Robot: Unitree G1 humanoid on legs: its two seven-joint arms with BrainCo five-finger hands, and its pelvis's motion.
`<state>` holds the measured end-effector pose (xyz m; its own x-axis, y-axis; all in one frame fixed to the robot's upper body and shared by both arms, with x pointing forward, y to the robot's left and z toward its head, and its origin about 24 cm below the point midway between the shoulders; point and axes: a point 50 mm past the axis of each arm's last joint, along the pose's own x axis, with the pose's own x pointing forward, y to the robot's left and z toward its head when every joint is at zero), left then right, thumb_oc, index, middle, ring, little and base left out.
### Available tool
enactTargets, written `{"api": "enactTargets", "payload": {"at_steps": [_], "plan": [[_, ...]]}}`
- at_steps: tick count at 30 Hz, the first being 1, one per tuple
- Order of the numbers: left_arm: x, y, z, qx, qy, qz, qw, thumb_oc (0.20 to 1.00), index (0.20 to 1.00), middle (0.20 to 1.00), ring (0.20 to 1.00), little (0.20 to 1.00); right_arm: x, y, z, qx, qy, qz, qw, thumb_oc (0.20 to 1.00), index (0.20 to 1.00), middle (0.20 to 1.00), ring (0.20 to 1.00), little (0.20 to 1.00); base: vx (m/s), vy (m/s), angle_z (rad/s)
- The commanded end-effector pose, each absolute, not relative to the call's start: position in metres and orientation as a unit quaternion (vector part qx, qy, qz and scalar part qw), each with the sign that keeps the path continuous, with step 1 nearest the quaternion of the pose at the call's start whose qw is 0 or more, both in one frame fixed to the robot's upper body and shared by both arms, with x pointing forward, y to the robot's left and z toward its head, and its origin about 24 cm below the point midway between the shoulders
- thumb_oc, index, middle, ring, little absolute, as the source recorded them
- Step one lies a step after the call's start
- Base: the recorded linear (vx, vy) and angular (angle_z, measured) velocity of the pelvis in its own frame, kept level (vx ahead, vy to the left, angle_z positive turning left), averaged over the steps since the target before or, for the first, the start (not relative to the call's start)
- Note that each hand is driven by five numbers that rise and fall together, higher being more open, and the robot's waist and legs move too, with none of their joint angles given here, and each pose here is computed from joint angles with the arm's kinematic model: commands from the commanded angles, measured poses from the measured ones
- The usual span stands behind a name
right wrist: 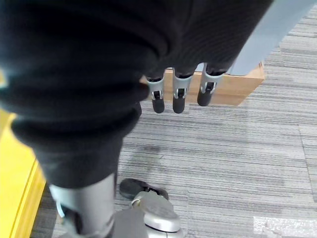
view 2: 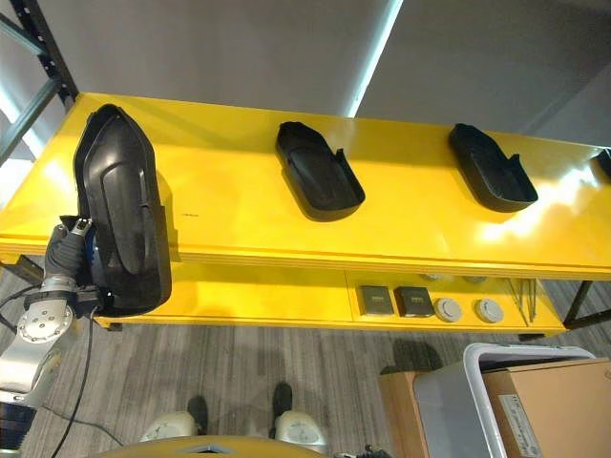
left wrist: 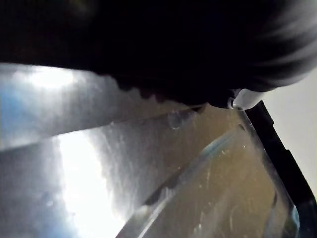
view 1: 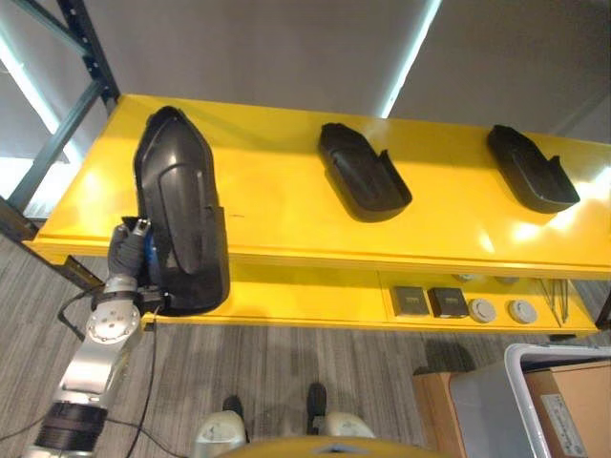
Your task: Move parts from the plastic box to the shelf.
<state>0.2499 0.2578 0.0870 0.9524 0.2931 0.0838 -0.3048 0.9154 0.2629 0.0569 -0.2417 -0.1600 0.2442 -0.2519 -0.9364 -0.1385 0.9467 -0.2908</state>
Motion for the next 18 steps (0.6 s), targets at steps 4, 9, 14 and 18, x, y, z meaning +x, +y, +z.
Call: {"api": "enactTargets", "payload": {"at_steps": [4,9,14,18], "plan": [[0.284,0.296,0.153,0.297,-0.085,0.219,0.926,0.2,0.2,0.2,0.2,0.2,0.044,-0.265,-0.154,-0.205,0.633,-0.031,0.746,1.0,1.0,1.0,1.0,1.0,0.08,-0.008,-0.03],[0.294,0.355,0.178,0.335,-0.012,0.29,0.897,0.2,0.2,0.2,0.2,0.2,0.043,-0.282,-0.146,-0.233,0.639,-0.012,0.733,1.0,1.0,1.0,1.0,1.0,0.05,0.045,-0.06],[0.295,0.392,0.182,0.359,0.076,0.313,0.876,0.2,0.2,0.2,0.2,0.2,0.045,-0.294,-0.141,-0.252,0.642,0.003,0.724,1.0,1.0,1.0,1.0,1.0,0.05,0.06,-0.11],[0.293,0.407,0.184,0.373,0.119,0.311,0.866,0.2,0.2,0.2,0.2,0.2,0.042,-0.3,-0.138,-0.26,0.645,0.006,0.719,1.0,1.0,1.0,1.0,1.0,0.07,0.045,-0.08]]}}
